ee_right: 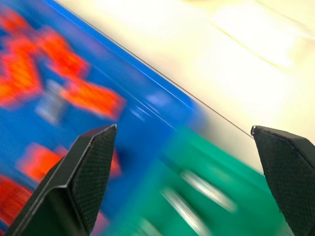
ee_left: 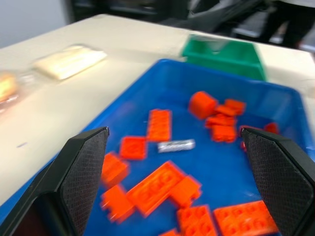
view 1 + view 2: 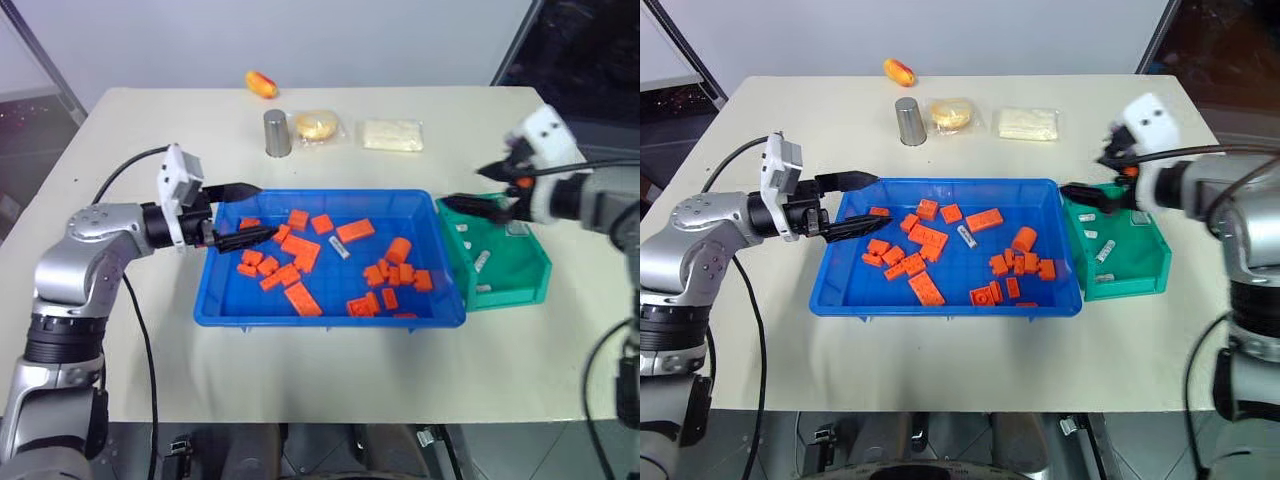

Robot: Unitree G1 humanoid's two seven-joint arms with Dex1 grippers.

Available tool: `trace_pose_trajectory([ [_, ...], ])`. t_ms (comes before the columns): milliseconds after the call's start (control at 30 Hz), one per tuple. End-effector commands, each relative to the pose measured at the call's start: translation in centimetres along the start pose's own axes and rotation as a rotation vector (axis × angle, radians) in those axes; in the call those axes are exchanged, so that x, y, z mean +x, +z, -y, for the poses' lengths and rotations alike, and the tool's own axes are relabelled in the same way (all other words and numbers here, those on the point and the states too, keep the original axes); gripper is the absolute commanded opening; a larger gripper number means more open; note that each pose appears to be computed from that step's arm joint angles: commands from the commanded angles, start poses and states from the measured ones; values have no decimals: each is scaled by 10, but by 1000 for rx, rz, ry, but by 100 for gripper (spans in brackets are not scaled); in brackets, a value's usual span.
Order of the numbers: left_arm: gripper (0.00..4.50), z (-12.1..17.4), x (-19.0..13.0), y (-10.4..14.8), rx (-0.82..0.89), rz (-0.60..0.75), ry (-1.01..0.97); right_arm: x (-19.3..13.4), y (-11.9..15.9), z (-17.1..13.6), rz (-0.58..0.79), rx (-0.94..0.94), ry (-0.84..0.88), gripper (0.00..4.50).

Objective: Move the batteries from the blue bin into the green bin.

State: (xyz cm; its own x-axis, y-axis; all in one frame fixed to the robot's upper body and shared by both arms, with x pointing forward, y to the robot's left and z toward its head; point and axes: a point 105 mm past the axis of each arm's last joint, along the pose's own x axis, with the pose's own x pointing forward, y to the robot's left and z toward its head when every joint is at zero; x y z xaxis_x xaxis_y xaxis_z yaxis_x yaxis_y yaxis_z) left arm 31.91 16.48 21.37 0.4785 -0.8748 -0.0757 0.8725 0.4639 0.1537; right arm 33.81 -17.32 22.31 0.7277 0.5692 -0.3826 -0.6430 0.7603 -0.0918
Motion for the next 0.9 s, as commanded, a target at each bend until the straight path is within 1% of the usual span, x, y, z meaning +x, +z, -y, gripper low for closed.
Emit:
trace_pose_trajectory([
  [33, 450, 3, -11, 12, 50, 17, 57, 20, -3, -30, 15, 30, 48, 447],
  [133, 450, 7, -15, 10, 46, 16, 95, 42, -11, -56, 20, 112, 103, 447],
  [267, 450, 12, -16, 9, 28, 34, 128, 57, -20, -72, 10, 201, 119, 447],
  [367, 450, 16, -16, 7, 18, 38, 138, 63, -26, -79, -6, 224, 123, 447],
  [467, 450, 19, -17, 6, 9, 42, 151, 66, -37, -86, -61, 150, 129, 447],
  [567, 450, 20, -18, 6, 5, 44, 158, 70, -47, -84, -103, 62, 107, 447],
  [700, 450, 20, -16, 7, 6, 46, 163, 75, -51, -82, -108, 40, 106, 447],
  [900, 450, 20, -14, 7, 10, 38, 158, 93, -57, -82, -122, 15, 115, 447],
])
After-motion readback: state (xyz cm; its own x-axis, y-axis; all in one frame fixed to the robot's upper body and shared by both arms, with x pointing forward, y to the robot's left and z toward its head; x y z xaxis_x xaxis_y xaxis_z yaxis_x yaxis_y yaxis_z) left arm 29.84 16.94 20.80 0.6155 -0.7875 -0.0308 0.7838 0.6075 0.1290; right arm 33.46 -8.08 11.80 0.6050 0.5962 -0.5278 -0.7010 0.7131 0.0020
